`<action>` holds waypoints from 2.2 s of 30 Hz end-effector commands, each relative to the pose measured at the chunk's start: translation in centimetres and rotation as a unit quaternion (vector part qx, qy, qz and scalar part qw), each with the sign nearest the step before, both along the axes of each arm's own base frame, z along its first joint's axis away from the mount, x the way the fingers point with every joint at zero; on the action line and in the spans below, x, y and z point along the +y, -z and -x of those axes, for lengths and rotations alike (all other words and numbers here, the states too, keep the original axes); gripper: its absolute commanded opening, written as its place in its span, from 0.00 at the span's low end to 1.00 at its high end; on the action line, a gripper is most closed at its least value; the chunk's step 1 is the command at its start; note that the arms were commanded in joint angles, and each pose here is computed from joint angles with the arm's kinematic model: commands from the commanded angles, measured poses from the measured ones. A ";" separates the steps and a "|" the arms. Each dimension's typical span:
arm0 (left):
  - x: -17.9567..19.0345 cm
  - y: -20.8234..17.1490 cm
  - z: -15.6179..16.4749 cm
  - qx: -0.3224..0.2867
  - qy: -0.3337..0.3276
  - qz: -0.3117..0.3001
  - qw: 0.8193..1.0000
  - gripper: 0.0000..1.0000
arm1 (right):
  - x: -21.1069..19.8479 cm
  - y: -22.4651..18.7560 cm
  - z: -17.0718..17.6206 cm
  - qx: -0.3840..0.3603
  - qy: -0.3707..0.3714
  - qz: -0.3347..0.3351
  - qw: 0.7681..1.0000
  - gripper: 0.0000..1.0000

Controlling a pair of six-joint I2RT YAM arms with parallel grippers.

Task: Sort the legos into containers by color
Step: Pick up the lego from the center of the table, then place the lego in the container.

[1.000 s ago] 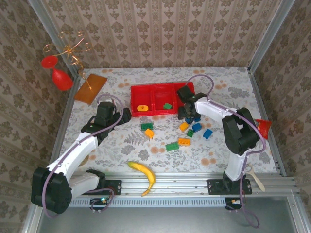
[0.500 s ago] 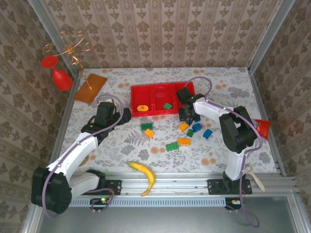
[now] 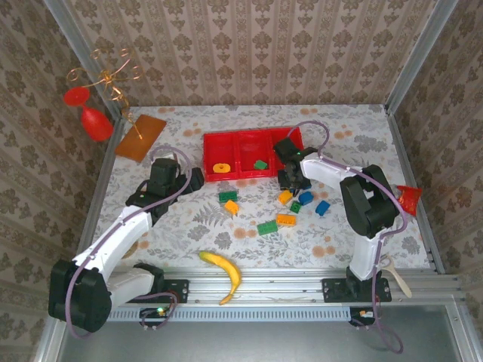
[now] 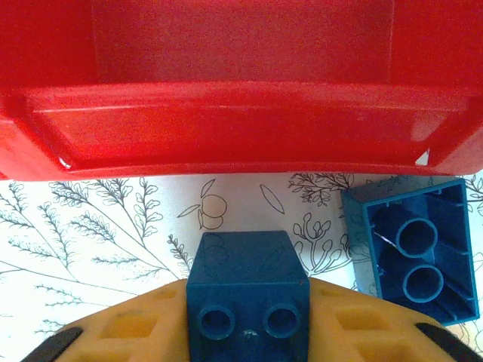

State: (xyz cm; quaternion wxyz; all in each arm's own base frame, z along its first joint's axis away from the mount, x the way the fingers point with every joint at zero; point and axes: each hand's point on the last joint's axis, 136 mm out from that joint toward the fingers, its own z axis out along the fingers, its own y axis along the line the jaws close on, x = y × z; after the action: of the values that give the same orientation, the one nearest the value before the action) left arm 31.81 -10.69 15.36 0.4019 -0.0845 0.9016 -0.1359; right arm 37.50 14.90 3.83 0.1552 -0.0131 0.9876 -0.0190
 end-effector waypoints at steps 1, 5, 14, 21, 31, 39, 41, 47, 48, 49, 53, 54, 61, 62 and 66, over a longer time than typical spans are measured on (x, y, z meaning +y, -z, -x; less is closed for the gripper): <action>0.4 -0.1 -0.1 -0.002 -0.012 0.009 1.000 1.00 | 0.0 -0.1 -0.3 -0.002 0.012 -0.005 1.000 0.32; 0.4 -0.1 -0.1 -0.001 -0.012 0.009 1.000 1.00 | -0.1 -1.0 -0.1 -0.012 0.014 -0.007 1.000 0.26; 0.4 0.0 -0.1 -0.002 -0.012 0.010 1.000 1.00 | -0.5 -4.6 0.5 -0.049 0.018 -0.015 0.998 0.19; 0.4 0.1 -0.1 -0.001 -0.013 0.010 1.000 1.00 | -0.3 -8.1 -0.1 -0.091 0.016 -0.031 0.995 0.19; 0.3 0.0 -0.1 -0.001 -0.011 0.012 1.000 1.00 | 0.0 -10.6 -4.1 -0.132 0.008 -0.006 0.991 0.19; 0.4 0.0 0.0 -0.001 -0.012 0.011 1.000 1.00 | 0.4 -9.7 -8.4 -0.139 0.002 0.022 0.990 0.19; 0.4 0.0 0.0 -0.001 -0.011 0.010 1.000 1.00 | 0.4 -9.5 -9.2 -0.141 0.003 0.028 0.990 0.20; 0.5 0.0 0.1 0.000 -0.013 0.010 1.000 1.00 | 0.2 -8.2 -10.7 -0.136 0.010 0.031 0.990 0.23; 0.5 0.1 0.1 0.001 -0.013 0.010 1.000 1.00 | 0.1 -8.0 -10.8 -0.135 0.012 0.031 0.990 0.23; 0.5 0.1 0.1 0.001 -0.013 0.010 1.000 1.00 | 0.0 -7.7 -10.8 -0.134 0.014 0.032 0.990 0.24; 0.5 0.1 0.0 0.002 -0.013 0.010 1.000 1.00 | 0.0 -7.1 -10.9 -0.128 0.018 0.031 0.991 0.28; 0.5 0.1 0.0 0.001 -0.013 0.009 1.000 1.00 | 0.0 -7.0 -10.9 -0.128 0.018 0.030 0.991 0.30; 0.5 0.2 -0.1 0.004 -0.013 0.010 1.000 1.00 | 0.0 -7.2 -10.8 -0.127 0.018 0.029 0.991 0.45; 0.5 0.2 -0.1 0.003 -0.012 0.010 1.000 1.00 | 0.0 -7.3 -10.7 -0.127 0.017 0.029 0.991 0.46; 0.5 0.2 -0.1 0.003 -0.014 0.009 1.000 1.00 | -0.1 -7.8 -10.5 -0.131 0.017 0.025 0.991 0.48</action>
State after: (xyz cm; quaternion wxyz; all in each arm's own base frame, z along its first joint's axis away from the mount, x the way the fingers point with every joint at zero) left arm 31.93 -10.31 15.36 0.4025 -0.0900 0.9011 -0.1336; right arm 47.76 15.15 10.46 0.2710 0.0012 0.9616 -0.0430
